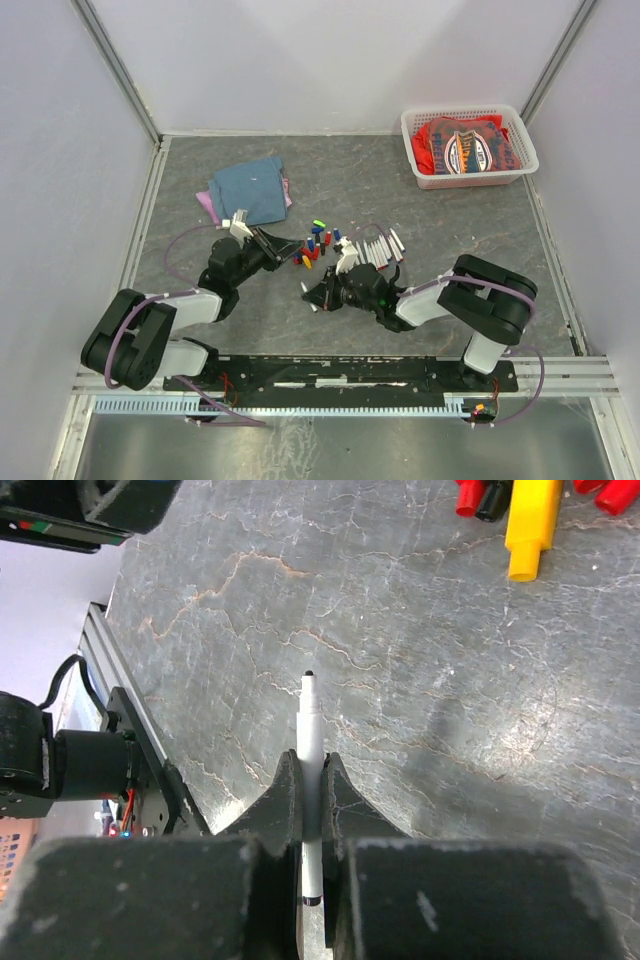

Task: Open the pen caps
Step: Open the pen cap from the pen, then place the pen at the center of the board, then place the pen cap at the center of the board.

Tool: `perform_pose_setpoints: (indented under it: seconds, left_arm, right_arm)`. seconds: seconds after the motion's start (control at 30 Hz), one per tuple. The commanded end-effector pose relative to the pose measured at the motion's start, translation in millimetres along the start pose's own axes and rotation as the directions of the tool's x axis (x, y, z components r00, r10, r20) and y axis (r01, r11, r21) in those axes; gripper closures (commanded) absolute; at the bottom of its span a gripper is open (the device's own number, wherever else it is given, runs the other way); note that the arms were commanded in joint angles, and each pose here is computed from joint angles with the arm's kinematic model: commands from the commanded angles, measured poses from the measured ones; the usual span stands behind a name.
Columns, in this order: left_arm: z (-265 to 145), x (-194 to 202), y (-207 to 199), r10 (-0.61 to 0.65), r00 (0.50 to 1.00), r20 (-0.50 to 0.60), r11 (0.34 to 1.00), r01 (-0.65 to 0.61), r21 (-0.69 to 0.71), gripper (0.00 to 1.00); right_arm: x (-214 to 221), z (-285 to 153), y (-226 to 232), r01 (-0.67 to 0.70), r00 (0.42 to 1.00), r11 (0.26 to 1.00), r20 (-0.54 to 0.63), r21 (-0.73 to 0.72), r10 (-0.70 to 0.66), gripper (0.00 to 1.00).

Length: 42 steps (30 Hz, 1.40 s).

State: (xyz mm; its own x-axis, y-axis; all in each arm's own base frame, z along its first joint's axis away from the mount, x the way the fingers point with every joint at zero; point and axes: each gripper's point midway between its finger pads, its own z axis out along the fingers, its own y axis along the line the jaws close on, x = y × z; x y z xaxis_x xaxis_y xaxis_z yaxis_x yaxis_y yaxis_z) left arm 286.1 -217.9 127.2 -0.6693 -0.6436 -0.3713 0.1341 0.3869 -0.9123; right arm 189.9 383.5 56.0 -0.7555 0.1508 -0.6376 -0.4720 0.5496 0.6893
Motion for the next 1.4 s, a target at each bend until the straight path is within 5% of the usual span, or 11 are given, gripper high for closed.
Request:
perform_pose_setpoints:
  seconds: [0.0, 0.2, 0.37, 0.5, 1.0, 1.37]
  left_arm:
    - [4.4, -13.0, -29.0, -0.001, 1.0, 0.028, 0.996, -0.002, 0.093, 0.97]
    - [13.2, -17.6, 11.1, 0.101, 0.995, 0.016, 0.976, -0.096, -0.193, 0.97]
    - [23.9, -6.3, 43.9, 0.189, 0.98, -0.058, 0.893, -0.196, -0.405, 0.97]
    - [30.9, 0.9, 58.3, 0.203, 0.974, -0.099, 0.851, -0.226, -0.474, 0.97]
    - [46.6, 7.6, 77.0, 0.236, 0.961, -0.147, 0.776, -0.277, -0.566, 0.96]
    - [49.7, 9.2, 77.3, 0.237, 0.96, -0.15, 0.773, -0.28, -0.569, 0.79]
  right_arm:
    - [-24.1, -2.0, 26.0, -0.023, 0.997, 0.99, 0.068, -0.137, 0.033, 0.99]
    - [-34.5, -18.9, -16.2, 0.081, 0.995, 0.983, 0.039, 0.164, -0.088, 0.99]
    - [-63.3, -48.9, -65.1, 0.163, 0.98, 0.86, 0.019, 0.484, -0.196, 0.99]
    - [-74.3, -55.8, -83.7, 0.214, 0.97, 0.784, -0.033, 0.582, -0.241, 0.99]
    - [-108.6, -53.1, -126.1, 0.293, 0.949, 0.641, -0.136, 0.709, -0.284, 0.91]
    - [-114.5, -42.1, -139.4, 0.301, 0.95, 0.632, -0.166, 0.714, -0.265, 0.83]
